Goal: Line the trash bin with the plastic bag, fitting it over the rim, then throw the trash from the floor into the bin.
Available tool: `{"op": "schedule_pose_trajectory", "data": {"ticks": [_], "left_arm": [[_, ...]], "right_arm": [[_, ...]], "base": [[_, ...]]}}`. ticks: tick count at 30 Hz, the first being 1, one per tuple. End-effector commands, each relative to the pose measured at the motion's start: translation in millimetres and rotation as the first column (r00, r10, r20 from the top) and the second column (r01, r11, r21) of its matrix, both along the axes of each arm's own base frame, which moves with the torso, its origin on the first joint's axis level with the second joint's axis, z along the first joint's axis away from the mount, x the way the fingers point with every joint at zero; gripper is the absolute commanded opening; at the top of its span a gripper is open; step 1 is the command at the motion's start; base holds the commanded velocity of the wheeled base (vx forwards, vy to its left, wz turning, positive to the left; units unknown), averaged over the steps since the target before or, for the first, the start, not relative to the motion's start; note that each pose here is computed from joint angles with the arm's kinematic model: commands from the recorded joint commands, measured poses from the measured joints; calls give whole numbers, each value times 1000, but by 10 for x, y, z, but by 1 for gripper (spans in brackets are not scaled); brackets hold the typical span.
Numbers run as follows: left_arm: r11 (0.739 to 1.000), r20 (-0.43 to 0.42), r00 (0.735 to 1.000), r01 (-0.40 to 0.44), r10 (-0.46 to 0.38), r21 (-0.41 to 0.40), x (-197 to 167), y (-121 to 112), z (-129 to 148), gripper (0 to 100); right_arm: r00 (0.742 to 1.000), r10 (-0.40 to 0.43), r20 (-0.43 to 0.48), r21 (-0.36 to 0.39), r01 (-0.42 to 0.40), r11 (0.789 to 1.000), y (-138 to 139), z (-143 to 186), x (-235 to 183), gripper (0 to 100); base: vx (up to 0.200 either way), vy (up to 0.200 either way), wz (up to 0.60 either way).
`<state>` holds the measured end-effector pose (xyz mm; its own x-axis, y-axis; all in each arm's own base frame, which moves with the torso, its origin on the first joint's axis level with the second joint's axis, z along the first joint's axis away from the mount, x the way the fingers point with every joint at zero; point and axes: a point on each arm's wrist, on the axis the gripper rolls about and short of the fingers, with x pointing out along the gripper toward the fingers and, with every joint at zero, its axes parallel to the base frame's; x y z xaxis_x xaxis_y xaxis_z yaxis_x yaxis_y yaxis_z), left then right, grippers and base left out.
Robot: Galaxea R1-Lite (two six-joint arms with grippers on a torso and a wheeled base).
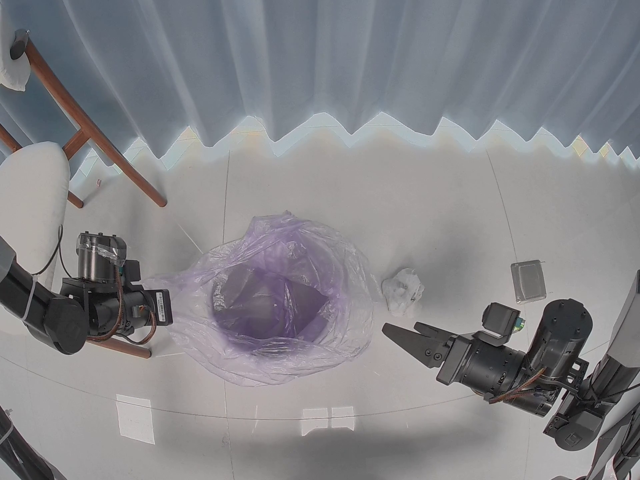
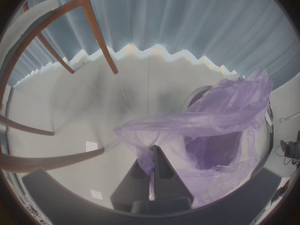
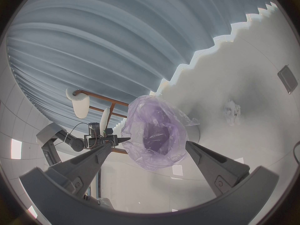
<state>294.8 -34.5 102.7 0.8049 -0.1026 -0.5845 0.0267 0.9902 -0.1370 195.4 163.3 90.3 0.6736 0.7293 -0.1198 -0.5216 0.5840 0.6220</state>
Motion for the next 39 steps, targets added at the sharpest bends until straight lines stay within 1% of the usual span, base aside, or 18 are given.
{"op": "schedule_pose_trajectory", "data": {"ticks": [1,4,6,8,10,11,15,17,20,22,25,26,27,30,33,35,36,39], "left_arm": [[1000,-76,997,-1,2,7,63,-1,-267,0],[1000,-73,997,-5,6,11,173,-8,-421,0],[1000,-73,997,-5,6,11,173,-8,-421,0],[1000,-10,1000,-19,19,7,335,20,-628,0],[1000,-1,1000,-22,22,7,362,23,-674,0],[999,3,999,-36,36,13,405,37,-792,0],[999,2,999,-44,44,16,419,43,-859,0],[999,12,999,-43,43,11,412,38,-829,0],[999,82,996,-46,47,-24,364,11,-589,0],[997,113,992,-50,56,-54,288,-12,-446,0],[996,183,981,-42,57,-84,169,-10,-180,0],[996,183,981,-42,57,-84,169,-10,-180,0],[994,225,972,-39,61,-97,76,0,-24,0],[994,283,957,-27,57,-110,-33,-6,170,0],[993,295,954,-19,53,-116,-120,-17,224,0],[993,288,957,-12,44,-114,-151,-35,207,0],[993,286,957,-9,42,-115,-155,-43,204,0],[994,254,967,13,15,-109,-189,-116,117,0]], "right_arm": [[1000,3,0,0,-3,1000,10,-18,3,100],[1000,3,-6,-3,-3,1000,10,-33,4,100],[1000,3,-6,-3,-3,1000,10,-33,4,100],[1000,1,-14,-12,-1,1000,17,-66,18,100],[1000,3,-16,-14,-3,1000,21,-74,17,100],[1000,3,-26,-21,-3,1000,25,-103,22,100],[999,3,-48,-40,-5,999,39,-177,33,100],[998,5,-58,-48,-7,999,40,-204,28,100],[995,54,-86,-67,-60,996,82,-241,-132,100],[992,84,-96,-72,-91,993,107,-249,-216,100],[990,101,-101,-49,-106,993,157,-225,-226,100],[990,101,-101,-49,-106,993,157,-225,-226,100],[985,132,-112,-36,-137,990,268,-244,-218,100],[976,145,-164,-65,-157,985,426,-382,-151,100],[963,137,-231,-98,-163,982,567,-523,-48,100],[955,126,-270,-99,-157,983,673,-596,47,100],[953,124,-275,-98,-156,983,690,-604,61,100],[943,105,-316,-120,-150,981,820,-708,197,100]], "base": [[0,0,0],[0,0,0],[0,0,0],[0,0,0],[0,0,0],[0,0,0],[0,0,0],[0,0,0],[0,0,0],[0,0,0],[0,0,0],[0,0,0],[0,0,0],[0,0,0],[0,0,0],[0,0,0],[0,0,0],[0,0,0]]}}
